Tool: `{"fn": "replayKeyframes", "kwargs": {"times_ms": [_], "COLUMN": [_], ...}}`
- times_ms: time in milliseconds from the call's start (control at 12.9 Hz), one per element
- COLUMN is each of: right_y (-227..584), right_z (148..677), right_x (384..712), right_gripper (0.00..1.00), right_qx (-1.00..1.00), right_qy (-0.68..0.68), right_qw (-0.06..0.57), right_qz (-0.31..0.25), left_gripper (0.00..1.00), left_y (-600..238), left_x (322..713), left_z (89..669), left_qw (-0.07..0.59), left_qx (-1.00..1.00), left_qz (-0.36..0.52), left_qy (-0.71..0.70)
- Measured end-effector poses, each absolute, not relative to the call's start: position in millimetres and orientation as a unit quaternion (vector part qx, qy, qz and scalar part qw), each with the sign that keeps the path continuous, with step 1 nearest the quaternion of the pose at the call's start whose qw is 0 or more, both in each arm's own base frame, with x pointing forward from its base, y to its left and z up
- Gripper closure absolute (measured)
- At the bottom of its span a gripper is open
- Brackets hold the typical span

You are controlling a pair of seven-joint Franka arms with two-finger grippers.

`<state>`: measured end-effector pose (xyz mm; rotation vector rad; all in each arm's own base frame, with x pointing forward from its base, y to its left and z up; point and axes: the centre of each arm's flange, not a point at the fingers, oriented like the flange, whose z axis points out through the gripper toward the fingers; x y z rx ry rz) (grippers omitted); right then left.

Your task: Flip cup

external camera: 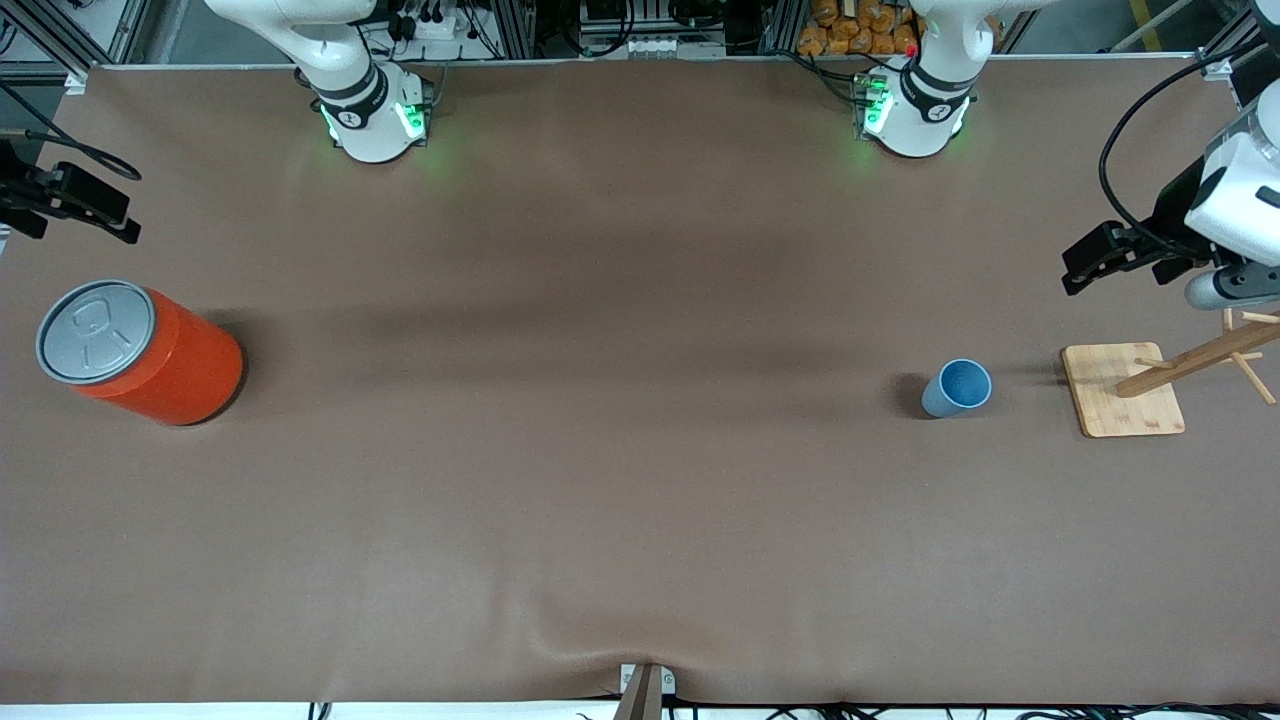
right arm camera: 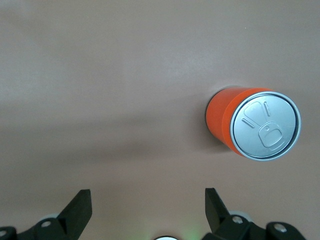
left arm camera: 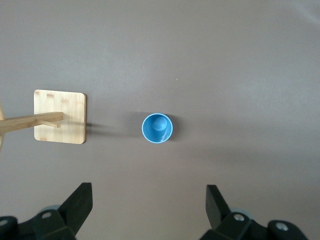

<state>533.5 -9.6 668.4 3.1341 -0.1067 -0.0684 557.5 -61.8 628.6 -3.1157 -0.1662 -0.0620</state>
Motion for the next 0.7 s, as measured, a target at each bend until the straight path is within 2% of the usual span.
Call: {"fn": "replayKeyframes", "kwargs": {"times_ms": [698], "right_y": [-10], "right_z": [668], "right_x": [534], "right_gripper": [0.0], "right_qx": [0.999], "right_qy": [-0.034], "right_qw": [0.002], "right_qz": [-0.022], "left_gripper": [0.0], "left_y": [-32], "left_x": [550], "left_z": [641], "left_qw": [0.016], "left_qx": [-0.999], "left_qz": [-0.009], "left_qy": [0.041]}}
